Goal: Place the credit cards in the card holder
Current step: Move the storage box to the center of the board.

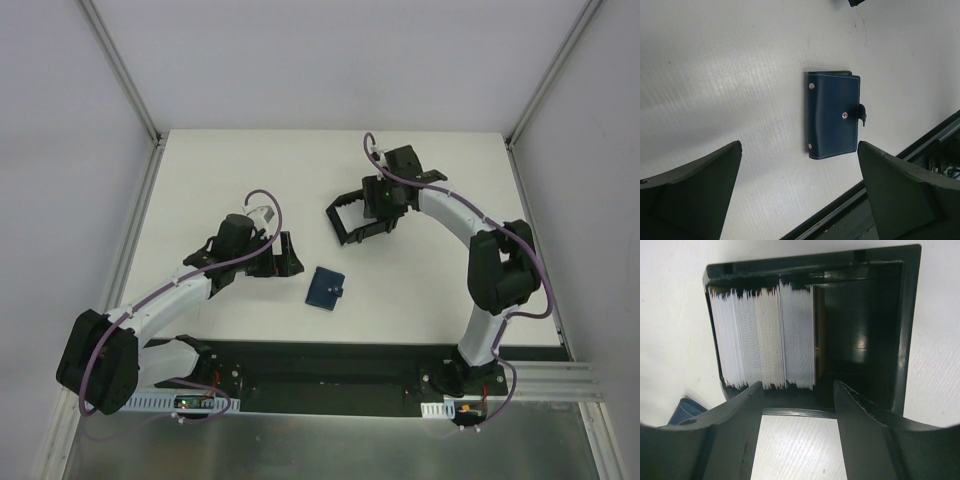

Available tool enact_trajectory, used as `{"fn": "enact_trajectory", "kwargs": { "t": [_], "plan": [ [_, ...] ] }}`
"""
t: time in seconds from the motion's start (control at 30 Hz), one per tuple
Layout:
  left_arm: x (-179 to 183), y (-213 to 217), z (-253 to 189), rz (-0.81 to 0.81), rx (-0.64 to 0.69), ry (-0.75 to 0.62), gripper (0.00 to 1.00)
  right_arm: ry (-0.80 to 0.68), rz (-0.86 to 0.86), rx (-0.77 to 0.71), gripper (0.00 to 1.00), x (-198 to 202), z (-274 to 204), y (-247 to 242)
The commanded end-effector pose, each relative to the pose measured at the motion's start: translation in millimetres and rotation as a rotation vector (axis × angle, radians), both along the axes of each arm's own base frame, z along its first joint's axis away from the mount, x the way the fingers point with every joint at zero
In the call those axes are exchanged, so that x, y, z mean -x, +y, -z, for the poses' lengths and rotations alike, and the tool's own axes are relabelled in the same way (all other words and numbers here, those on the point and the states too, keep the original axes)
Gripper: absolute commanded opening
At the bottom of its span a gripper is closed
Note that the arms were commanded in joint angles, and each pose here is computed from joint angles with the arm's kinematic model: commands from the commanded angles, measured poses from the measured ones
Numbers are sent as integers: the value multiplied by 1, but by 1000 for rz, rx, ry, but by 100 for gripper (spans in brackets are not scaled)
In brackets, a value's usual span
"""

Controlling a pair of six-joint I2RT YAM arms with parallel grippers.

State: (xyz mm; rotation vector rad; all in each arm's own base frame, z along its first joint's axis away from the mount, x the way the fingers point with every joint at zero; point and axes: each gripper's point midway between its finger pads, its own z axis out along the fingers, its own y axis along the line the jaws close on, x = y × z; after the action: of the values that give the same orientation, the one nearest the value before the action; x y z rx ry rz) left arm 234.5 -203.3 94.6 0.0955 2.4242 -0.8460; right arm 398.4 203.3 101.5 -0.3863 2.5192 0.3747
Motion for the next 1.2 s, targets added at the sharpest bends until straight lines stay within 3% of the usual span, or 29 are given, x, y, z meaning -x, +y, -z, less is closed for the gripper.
{"fn": "enact_trajectory", "kwargs": {
  "t": [0.0, 0.63, 0.8, 0.97, 1.07, 1.17],
  "plan": [
    [-7, -1, -12, 8, 6, -47, 99, -22, -42, 3, 60, 6, -6, -2],
    [-5, -5, -5, 29, 9, -11, 99, -54, -103, 83, 60, 39, 5, -29],
    [-4, -4, -5, 29, 9, -11, 99, -102, -97, -36, 63, 33, -22, -22],
    [-5, -6, -8, 33, 15, -19, 99, -167, 77, -33, 65, 26, -52, -41],
    [-5, -6, -8, 33, 17, -17, 99, -131, 232, 19, 65, 29, -48, -69],
    [-5, -7, -9, 42, 19, -17, 99, -69, 280, 21, 65, 32, -33, -80]
  ]
}}
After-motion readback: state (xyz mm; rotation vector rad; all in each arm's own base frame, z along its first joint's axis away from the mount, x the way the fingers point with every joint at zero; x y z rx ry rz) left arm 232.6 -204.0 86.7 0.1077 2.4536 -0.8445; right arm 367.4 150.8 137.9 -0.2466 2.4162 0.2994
